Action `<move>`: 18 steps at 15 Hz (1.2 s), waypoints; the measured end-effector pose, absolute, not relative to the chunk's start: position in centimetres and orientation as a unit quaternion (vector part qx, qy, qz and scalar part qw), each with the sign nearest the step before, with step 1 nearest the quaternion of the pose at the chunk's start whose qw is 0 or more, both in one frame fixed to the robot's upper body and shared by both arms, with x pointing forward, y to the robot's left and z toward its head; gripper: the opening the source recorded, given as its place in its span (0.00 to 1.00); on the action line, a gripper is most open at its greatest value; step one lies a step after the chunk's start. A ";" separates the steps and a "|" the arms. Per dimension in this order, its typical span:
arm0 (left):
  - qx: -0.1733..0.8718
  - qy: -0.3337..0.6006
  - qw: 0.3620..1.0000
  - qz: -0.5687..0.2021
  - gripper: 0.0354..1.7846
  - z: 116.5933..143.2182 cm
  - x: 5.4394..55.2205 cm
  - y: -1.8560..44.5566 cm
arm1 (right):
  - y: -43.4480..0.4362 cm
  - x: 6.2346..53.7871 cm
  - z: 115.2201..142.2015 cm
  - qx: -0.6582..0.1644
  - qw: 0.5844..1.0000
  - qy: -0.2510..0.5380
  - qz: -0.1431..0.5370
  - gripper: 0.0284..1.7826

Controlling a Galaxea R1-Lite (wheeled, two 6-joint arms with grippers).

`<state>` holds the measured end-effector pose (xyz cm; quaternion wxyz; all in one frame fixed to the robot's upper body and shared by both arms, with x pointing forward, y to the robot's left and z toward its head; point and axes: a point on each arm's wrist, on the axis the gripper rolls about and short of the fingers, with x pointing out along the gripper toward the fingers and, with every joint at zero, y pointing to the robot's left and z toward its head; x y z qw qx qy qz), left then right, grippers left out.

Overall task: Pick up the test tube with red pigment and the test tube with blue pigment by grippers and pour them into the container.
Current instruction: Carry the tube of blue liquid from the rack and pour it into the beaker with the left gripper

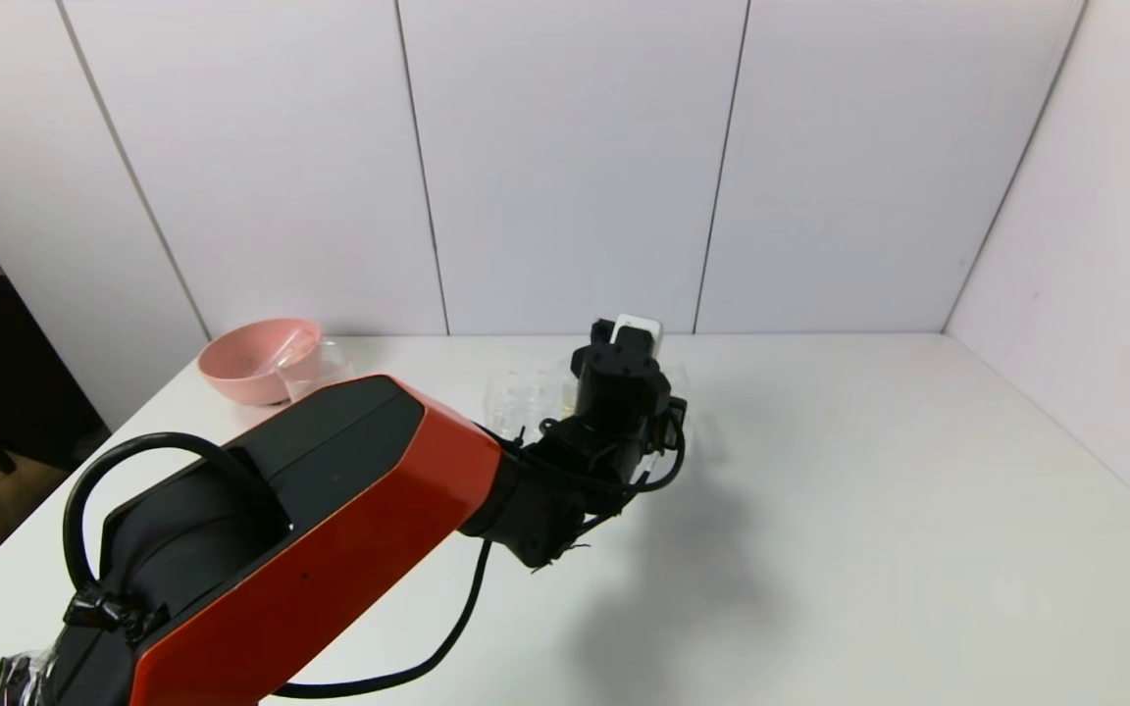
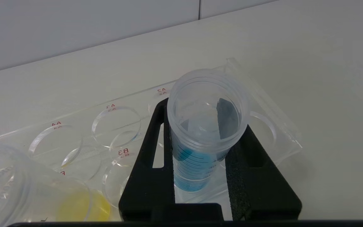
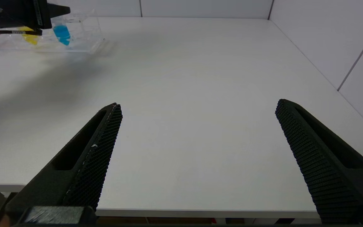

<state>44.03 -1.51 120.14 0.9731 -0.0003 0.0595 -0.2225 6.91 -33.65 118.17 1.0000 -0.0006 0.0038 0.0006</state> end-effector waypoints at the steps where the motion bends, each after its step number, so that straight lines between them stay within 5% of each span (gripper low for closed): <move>1: 0.000 0.060 0.973 -0.223 0.25 120.1 44.0 -1.5 | -33.7 6.9 118.2 -0.001 1.000 0.004 0.001 1.00; 18: -0.013 0.012 0.975 -0.222 0.25 125.0 43.1 -0.6 | -33.7 6.9 118.2 -0.001 1.000 0.004 0.001 1.00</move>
